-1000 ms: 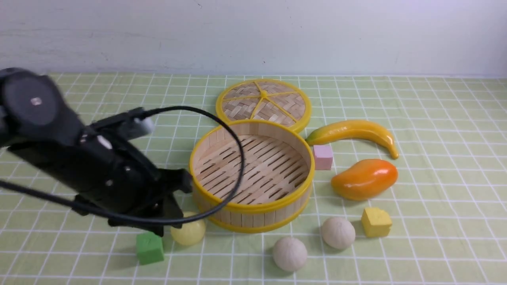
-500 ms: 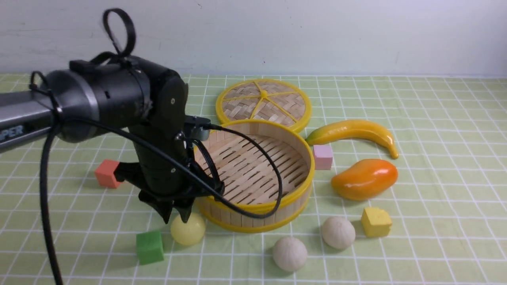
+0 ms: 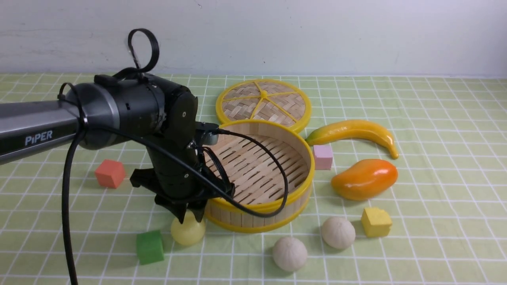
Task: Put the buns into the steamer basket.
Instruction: Use the left arm to grab a steamed stuffed bun
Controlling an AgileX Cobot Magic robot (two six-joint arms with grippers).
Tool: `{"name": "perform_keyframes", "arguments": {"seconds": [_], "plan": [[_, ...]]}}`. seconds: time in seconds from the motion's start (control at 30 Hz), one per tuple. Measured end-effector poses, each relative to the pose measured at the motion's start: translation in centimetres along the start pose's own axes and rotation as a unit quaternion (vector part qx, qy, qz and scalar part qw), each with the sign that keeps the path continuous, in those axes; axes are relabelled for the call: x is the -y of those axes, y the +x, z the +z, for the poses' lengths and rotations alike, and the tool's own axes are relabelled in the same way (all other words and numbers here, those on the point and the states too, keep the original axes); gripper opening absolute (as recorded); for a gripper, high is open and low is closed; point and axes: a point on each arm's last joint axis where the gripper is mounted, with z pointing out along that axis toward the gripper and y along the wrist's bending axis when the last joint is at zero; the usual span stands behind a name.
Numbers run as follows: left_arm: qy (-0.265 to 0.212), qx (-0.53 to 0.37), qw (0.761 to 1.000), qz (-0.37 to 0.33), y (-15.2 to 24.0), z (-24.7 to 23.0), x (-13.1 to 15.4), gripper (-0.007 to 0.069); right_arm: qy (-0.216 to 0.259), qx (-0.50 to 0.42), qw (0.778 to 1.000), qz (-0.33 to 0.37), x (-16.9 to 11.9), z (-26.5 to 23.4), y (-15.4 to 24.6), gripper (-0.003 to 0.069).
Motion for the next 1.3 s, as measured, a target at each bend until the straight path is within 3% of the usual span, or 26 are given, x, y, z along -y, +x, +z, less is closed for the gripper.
{"name": "perform_keyframes", "arguments": {"seconds": [1.13,1.3], "plan": [[-0.017,-0.029,0.999,0.008,0.2,2.0,-0.1,0.0237,0.0,0.0,1.0,0.0,0.0,0.0,0.0,0.0239],[-0.019,-0.035,0.999,0.016,0.3,2.0,-0.2,0.0146,0.0,0.0,1.0,0.0,0.0,0.0,0.0,0.0239]]}}
